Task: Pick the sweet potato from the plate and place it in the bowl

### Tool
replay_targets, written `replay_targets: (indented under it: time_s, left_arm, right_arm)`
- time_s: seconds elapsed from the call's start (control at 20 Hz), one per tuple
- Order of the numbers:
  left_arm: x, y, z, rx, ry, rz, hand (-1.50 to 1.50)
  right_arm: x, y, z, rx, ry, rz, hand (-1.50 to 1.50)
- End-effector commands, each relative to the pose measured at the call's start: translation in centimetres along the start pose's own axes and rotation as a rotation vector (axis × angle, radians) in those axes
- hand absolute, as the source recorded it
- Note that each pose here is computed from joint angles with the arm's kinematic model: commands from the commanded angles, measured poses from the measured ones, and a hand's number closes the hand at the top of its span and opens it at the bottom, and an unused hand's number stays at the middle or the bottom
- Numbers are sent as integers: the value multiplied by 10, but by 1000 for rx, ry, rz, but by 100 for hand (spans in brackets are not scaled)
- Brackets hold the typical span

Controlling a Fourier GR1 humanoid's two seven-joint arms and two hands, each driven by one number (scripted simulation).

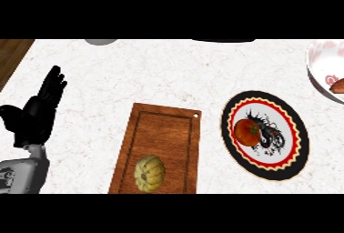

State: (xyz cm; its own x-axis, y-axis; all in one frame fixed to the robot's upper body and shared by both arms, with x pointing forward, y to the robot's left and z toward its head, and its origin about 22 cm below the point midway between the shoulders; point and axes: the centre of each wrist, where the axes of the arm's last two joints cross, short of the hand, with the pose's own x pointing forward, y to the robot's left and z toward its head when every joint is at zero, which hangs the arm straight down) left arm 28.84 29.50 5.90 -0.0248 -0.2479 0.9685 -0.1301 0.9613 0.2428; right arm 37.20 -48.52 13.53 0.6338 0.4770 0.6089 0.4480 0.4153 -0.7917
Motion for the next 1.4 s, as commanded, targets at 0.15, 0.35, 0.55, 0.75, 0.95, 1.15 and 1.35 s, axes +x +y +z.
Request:
replay_targets:
  time_s: [0.15, 0.35, 0.55, 0.75, 0.95, 1.15, 1.35]
  left_arm:
    - [-2, -1, 3, 17, 13, 7, 0]
    - [0, 21, 13, 24, 23, 3, 0]
    - [-12, 12, 11, 50, 25, -10, 0]
    - [-8, 21, 7, 34, 50, -3, 0]
    - [-7, 34, 27, 35, 37, -10, 0]
    - [-2, 15, 9, 57, 37, -9, 0]
    - [-10, 6, 12, 27, 35, -15, 0]
  right_arm:
    - [8, -25, -5, -174, -96, -528, -150]
    - [-46, -38, -9, -233, -99, -698, -150]
    - [-94, -66, -10, -182, -60, -716, -150]
    - [-142, -82, -2, -142, -83, -732, -150]
    - [-184, -86, 10, -118, -100, -788, -150]
    - [-195, -119, 13, -68, -155, -840, -150]
    - [-216, -110, 22, -85, -194, -873, -150]
